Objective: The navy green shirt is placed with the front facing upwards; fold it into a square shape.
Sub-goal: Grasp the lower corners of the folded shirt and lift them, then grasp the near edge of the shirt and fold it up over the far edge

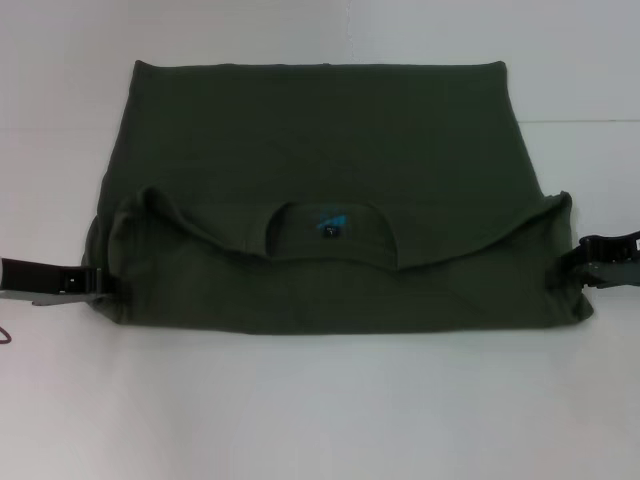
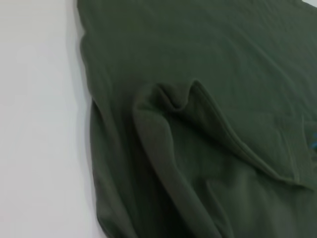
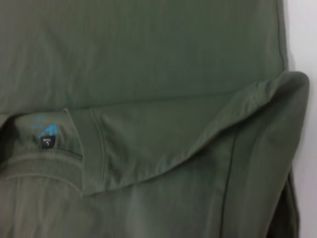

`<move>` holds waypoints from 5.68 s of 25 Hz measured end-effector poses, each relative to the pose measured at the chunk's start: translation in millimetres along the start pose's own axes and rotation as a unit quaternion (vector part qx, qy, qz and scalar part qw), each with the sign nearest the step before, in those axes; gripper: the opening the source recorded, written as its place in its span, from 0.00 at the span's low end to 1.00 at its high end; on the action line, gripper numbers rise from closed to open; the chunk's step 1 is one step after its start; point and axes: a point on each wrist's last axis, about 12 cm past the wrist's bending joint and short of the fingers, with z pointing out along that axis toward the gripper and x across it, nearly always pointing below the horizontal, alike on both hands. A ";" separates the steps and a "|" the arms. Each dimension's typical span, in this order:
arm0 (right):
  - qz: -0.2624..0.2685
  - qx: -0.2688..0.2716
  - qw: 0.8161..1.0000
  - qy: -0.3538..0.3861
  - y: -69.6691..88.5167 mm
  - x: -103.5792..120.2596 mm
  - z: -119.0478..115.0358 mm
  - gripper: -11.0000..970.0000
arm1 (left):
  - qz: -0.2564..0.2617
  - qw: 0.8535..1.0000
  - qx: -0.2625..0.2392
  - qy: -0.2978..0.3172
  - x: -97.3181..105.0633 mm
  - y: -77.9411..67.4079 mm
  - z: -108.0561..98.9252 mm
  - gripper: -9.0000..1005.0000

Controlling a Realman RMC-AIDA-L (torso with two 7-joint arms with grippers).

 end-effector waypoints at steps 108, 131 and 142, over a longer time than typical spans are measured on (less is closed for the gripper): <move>0.049 -0.117 0.960 -0.250 -13.7 -21.3 -22.5 0.03 | -0.061 0.975 0.097 -0.191 -18.0 13.6 -44.4 0.07; 0.032 -0.050 0.933 -0.356 20.0 -20.6 50.2 0.04 | -0.081 0.956 0.022 -0.280 -6.0 2.2 20.1 0.07; 0.046 -0.048 0.918 -0.391 21.8 -23.3 54.0 0.08 | -0.095 0.948 0.001 -0.303 -5.7 1.6 29.7 0.07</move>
